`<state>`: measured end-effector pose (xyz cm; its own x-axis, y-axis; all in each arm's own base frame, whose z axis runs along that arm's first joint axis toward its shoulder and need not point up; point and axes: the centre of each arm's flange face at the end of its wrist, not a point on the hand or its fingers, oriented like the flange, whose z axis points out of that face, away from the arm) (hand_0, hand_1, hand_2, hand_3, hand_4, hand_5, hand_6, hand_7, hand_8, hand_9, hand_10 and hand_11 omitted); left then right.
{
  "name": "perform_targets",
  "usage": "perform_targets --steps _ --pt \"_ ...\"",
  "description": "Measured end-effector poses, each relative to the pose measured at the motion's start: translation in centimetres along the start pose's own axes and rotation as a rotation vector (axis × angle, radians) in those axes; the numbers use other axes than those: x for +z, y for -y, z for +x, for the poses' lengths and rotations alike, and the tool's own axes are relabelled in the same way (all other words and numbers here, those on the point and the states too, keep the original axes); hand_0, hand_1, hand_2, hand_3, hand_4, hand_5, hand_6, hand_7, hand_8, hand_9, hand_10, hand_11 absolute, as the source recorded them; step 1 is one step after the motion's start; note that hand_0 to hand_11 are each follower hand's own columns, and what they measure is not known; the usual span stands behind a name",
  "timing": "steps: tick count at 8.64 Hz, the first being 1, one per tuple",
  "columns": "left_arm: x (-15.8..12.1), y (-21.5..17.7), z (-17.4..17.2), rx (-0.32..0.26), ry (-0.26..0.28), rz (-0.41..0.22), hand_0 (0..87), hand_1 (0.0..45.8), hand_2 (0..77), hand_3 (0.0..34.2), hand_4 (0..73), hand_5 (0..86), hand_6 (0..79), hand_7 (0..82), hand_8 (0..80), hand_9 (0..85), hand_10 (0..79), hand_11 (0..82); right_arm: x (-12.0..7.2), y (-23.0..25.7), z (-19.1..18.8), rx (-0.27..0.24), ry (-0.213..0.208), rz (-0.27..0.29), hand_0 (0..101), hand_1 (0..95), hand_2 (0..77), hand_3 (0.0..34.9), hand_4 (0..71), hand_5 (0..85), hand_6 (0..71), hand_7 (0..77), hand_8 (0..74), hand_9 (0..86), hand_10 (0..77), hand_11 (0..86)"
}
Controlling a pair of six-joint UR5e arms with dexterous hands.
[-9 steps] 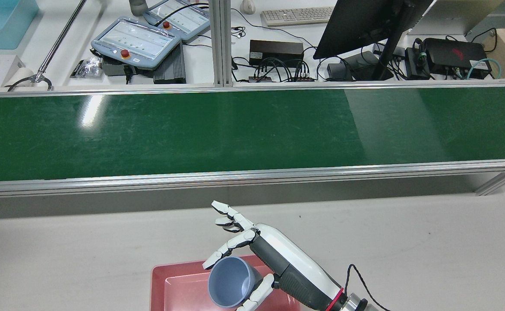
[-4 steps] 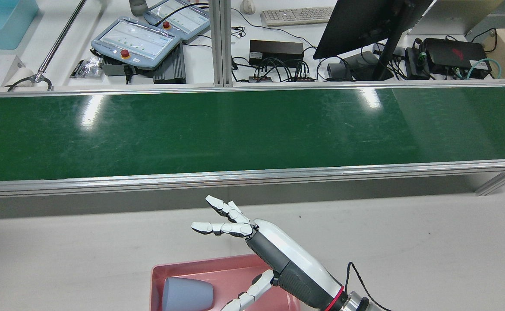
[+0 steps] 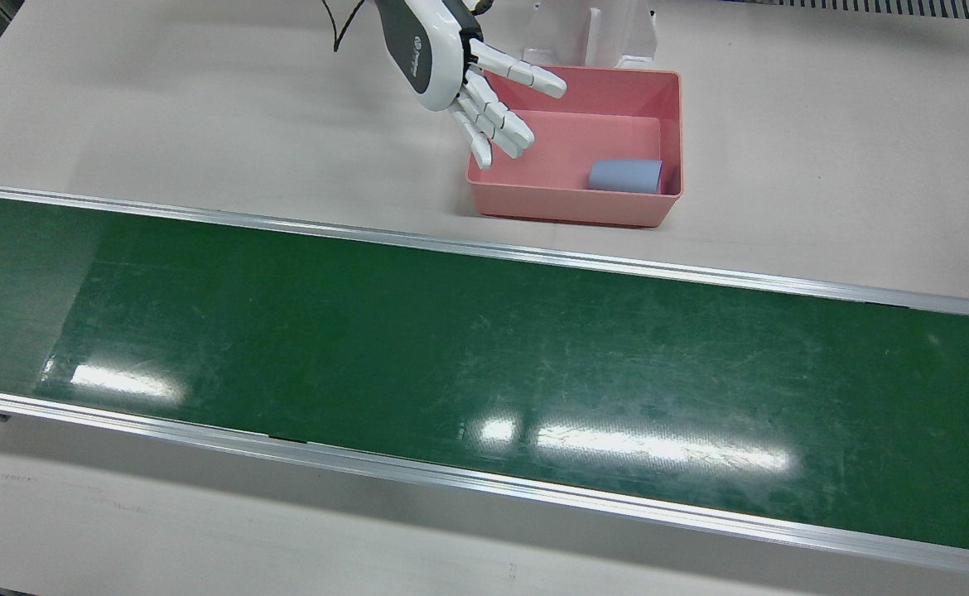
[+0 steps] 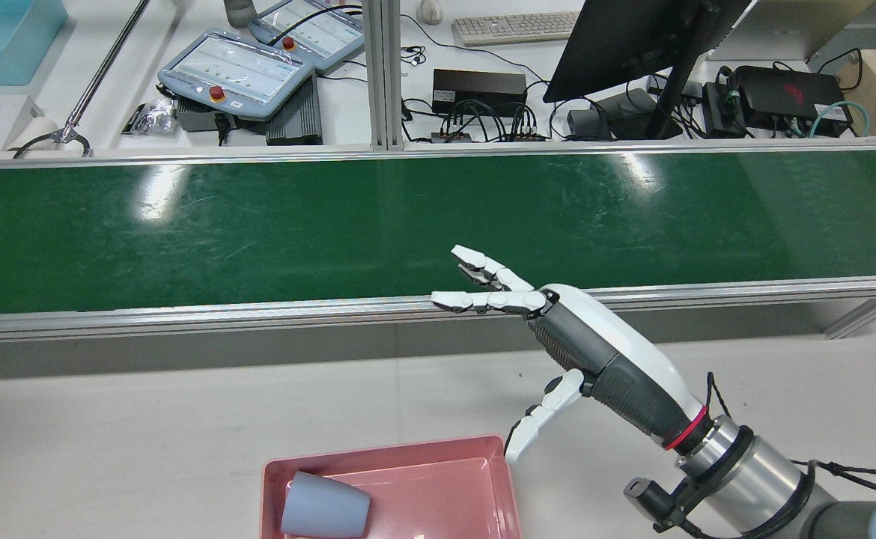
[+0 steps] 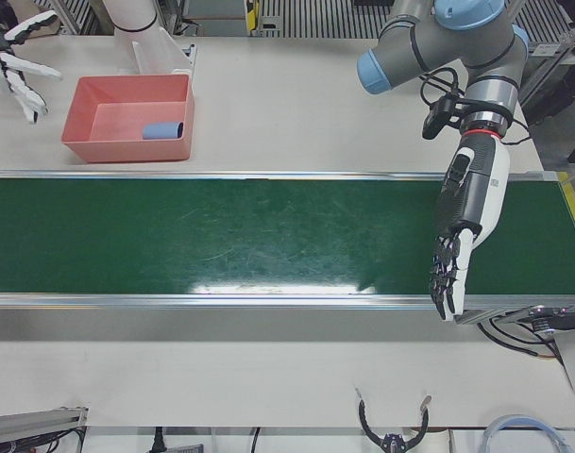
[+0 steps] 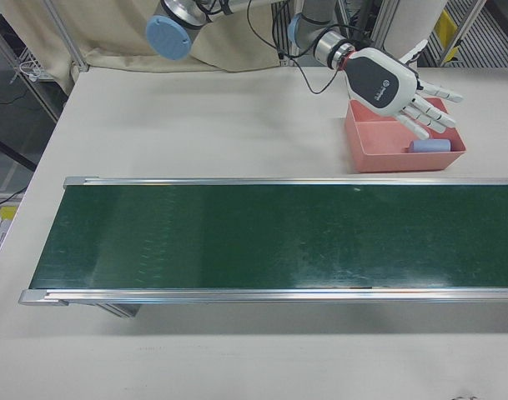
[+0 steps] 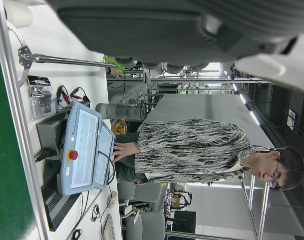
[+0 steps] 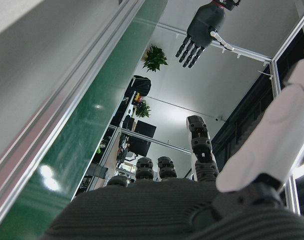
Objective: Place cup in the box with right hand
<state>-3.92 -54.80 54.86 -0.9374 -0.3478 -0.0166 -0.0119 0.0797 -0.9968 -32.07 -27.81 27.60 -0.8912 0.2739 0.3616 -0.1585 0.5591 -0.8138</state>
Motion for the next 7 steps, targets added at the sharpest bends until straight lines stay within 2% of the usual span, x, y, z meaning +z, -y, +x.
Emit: perform_targets --steps 1,2,3,4,5,6,7 --pt "0.0 0.0 0.0 0.0 0.0 0.0 0.0 0.5 1.1 0.0 1.1 0.5 0.0 0.5 0.0 0.0 0.0 0.0 0.0 2.5 -2.6 0.001 0.008 0.023 46 5.4 1.6 0.8 11.5 2.7 1.1 12.5 4.9 9.8 0.0 1.1" --pt "0.0 0.0 0.0 0.0 0.0 0.0 0.0 0.5 1.1 0.0 1.1 0.0 0.0 0.5 0.0 0.0 0.0 0.0 -0.2 5.3 -5.1 0.013 0.026 0.069 47 14.2 1.1 0.8 11.5 4.9 3.3 13.1 6.5 11.4 0.0 0.5" --pt "0.0 0.0 0.0 0.0 0.0 0.0 0.0 0.5 1.1 0.0 1.1 0.5 0.0 0.5 0.0 0.0 0.0 0.0 -0.2 8.4 -7.1 0.04 0.057 0.127 47 12.0 15.8 0.5 14.7 4.9 3.8 13.1 5.4 11.4 0.0 1.1" --pt "0.0 0.0 0.0 0.0 0.0 -0.001 0.0 0.5 1.1 0.0 1.1 0.5 0.0 0.5 0.0 0.0 0.0 0.0 -0.2 11.5 -8.7 0.069 0.086 0.179 47 12.0 15.8 0.5 14.7 4.9 3.8 13.1 5.4 11.4 0.5 4.9" --pt "0.0 0.0 0.0 0.0 0.0 -0.001 0.0 0.5 1.1 0.0 1.1 0.0 0.0 0.5 0.0 0.0 0.0 0.0 -0.1 14.4 -10.5 0.086 0.113 0.222 47 9.8 13.6 0.5 14.7 3.3 3.8 13.6 4.9 10.9 0.5 1.6" --pt "0.0 -0.1 0.0 0.0 0.0 -0.001 0.0 0.5 1.1 0.0 1.1 0.5 0.5 0.5 0.0 0.0 0.0 0.0 -0.5 17.4 -12.7 0.09 0.141 0.264 48 9.3 2.7 0.5 21.8 3.8 3.8 14.7 6.5 13.1 0.5 3.3" --pt "0.0 -0.1 0.0 0.0 0.0 -0.001 0.0 0.5 1.1 0.0 1.1 0.5 0.0 0.5 0.0 0.0 0.0 0.0 -1.3 20.6 -15.2 0.09 0.171 0.314 48 9.3 2.2 0.5 20.2 3.3 3.8 15.8 6.5 13.1 2.7 4.4"
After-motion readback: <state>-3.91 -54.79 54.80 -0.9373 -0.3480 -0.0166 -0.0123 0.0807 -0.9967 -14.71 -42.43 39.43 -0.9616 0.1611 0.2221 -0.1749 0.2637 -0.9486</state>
